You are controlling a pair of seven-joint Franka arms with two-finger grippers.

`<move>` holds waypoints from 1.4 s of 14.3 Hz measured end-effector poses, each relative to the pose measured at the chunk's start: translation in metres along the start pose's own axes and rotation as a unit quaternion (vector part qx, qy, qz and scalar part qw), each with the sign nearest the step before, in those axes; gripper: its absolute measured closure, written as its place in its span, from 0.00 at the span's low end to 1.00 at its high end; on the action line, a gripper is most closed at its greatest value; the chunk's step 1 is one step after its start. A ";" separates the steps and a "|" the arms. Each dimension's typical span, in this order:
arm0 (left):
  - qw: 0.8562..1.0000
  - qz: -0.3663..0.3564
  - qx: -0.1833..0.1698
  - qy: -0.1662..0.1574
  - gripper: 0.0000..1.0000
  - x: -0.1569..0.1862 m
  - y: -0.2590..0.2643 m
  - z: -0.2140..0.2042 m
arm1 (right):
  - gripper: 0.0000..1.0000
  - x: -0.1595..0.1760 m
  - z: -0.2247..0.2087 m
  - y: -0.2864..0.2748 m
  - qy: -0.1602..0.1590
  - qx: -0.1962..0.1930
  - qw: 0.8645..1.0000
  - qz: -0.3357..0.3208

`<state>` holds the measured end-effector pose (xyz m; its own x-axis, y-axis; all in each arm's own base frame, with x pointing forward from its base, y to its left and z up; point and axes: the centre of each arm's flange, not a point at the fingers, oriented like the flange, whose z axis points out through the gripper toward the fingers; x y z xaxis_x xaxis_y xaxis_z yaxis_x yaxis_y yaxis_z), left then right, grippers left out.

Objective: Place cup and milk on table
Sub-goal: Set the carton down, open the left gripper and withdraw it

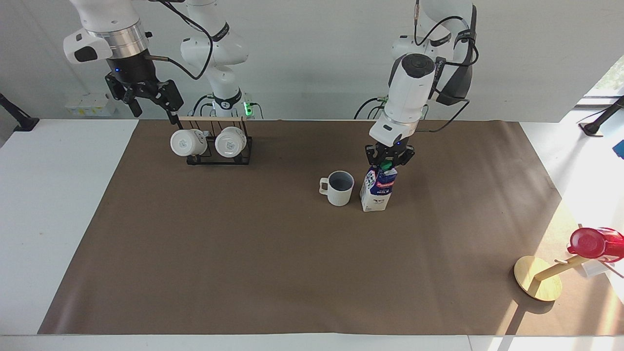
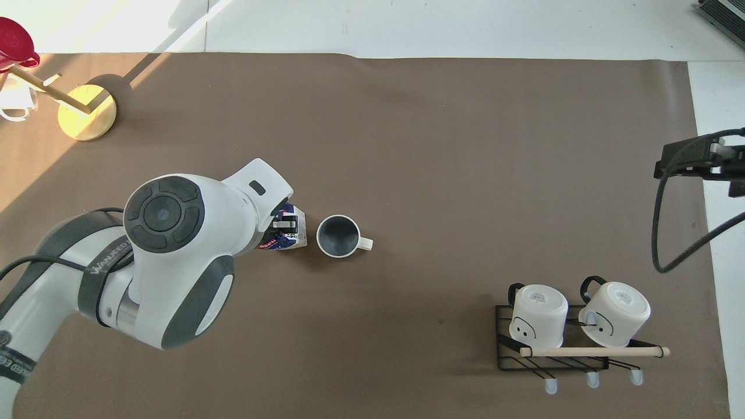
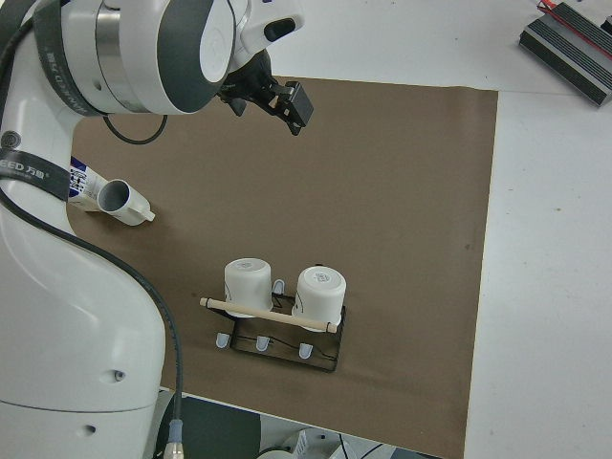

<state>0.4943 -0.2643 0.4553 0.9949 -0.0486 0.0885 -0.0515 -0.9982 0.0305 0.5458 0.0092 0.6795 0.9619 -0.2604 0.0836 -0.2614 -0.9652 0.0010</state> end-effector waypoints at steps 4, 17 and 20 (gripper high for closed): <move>1.000 -0.005 0.000 0.002 0.32 0.000 0.000 -0.004 | 0.00 0.000 0.000 0.000 0.000 0.000 1.000 0.000; 0.999 -0.015 0.023 -0.046 0.00 0.014 -0.161 -0.194 | 0.00 0.000 0.000 0.000 -0.001 0.000 1.000 0.000; 0.999 -0.012 0.022 -0.048 0.00 0.008 -0.195 -0.217 | 0.00 -0.001 0.000 -0.001 -0.003 -0.001 1.000 -0.001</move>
<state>0.4930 -0.0620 0.6664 0.9997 -0.0247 -0.0077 -0.0248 -0.9996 -0.0130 0.5452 0.0109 0.6790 0.9630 -0.2577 0.0782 -0.2587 -0.9660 0.0023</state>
